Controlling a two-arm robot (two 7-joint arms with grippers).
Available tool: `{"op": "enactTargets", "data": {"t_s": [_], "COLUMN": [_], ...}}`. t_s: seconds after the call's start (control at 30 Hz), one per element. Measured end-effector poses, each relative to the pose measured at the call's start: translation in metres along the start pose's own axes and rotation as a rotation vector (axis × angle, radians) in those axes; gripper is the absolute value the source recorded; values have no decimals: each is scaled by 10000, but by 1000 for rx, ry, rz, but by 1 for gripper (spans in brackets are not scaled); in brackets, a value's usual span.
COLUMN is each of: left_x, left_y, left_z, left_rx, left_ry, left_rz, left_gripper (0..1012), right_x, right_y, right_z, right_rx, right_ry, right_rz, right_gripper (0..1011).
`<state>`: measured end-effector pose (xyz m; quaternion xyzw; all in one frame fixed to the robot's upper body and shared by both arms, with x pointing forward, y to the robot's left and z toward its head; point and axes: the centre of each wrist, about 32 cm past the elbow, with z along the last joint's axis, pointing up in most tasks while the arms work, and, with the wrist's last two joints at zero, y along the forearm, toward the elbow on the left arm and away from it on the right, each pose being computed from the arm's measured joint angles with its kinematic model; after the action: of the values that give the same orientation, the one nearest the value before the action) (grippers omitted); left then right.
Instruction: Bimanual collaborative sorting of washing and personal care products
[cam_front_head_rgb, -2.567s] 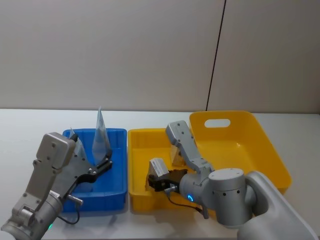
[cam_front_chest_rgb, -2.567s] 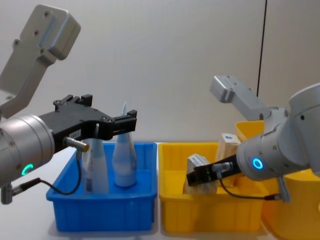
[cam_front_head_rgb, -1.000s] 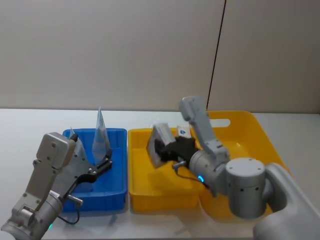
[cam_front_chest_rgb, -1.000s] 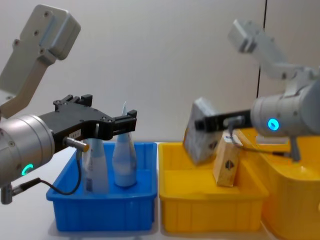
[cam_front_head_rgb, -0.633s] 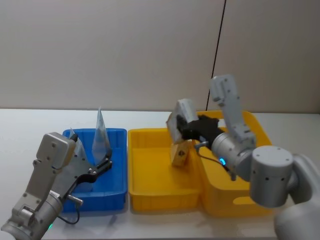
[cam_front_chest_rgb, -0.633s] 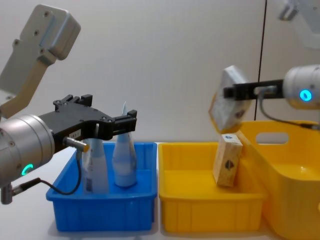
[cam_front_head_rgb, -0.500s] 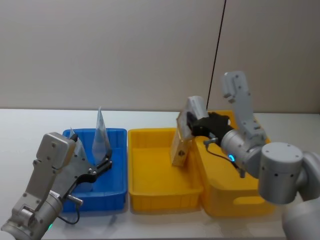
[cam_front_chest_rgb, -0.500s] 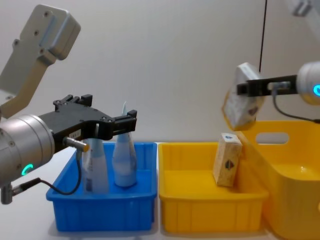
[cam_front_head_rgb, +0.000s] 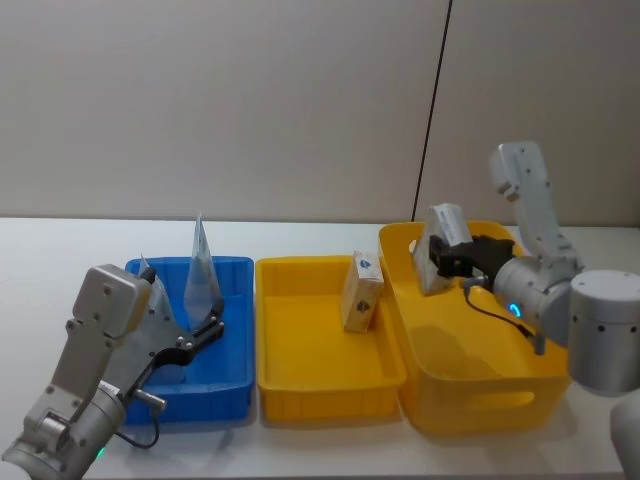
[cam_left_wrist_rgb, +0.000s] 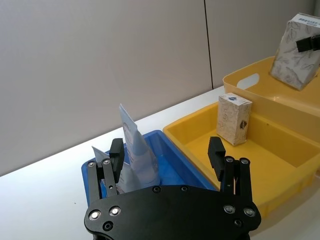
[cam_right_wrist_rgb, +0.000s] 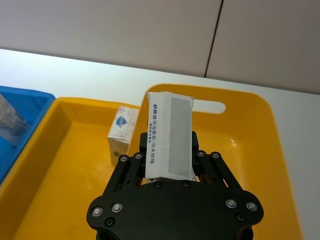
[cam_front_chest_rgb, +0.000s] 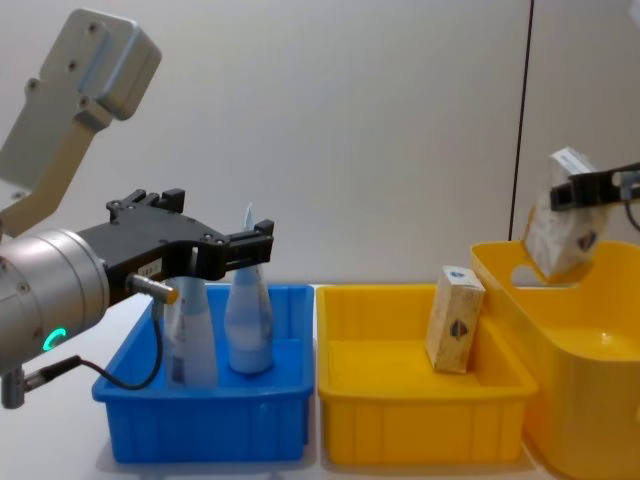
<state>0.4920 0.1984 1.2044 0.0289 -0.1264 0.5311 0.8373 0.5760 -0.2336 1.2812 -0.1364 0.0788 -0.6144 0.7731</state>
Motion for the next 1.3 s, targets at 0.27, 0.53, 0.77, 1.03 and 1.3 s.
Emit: {"op": "enactTargets", "data": {"t_s": [0.27, 0.53, 0.77, 1.03, 1.3], "left_x": [0, 0, 0, 0, 0], "left_y": [0, 0, 0, 0, 0], "left_z": [0, 0, 0, 0, 0], "left_rx": [0, 0, 0, 0, 0], "left_ry": [0, 0, 0, 0, 0], "left_rz": [0, 0, 0, 0, 0], "left_gripper": [1001, 1001, 1001, 1001, 1001], "right_x": [85, 118, 132, 142, 146], "right_y": [-34, -59, -76, -86, -91], "right_z": [86, 151, 187, 208, 217], "right_rx": [-27, -29, -28, -28, -28], "right_ry": [-22, -43, -55, -63, -66], "right_rz": [-41, -76, -94, -106, -111], "right_gripper": [371, 371, 371, 411, 663]}}
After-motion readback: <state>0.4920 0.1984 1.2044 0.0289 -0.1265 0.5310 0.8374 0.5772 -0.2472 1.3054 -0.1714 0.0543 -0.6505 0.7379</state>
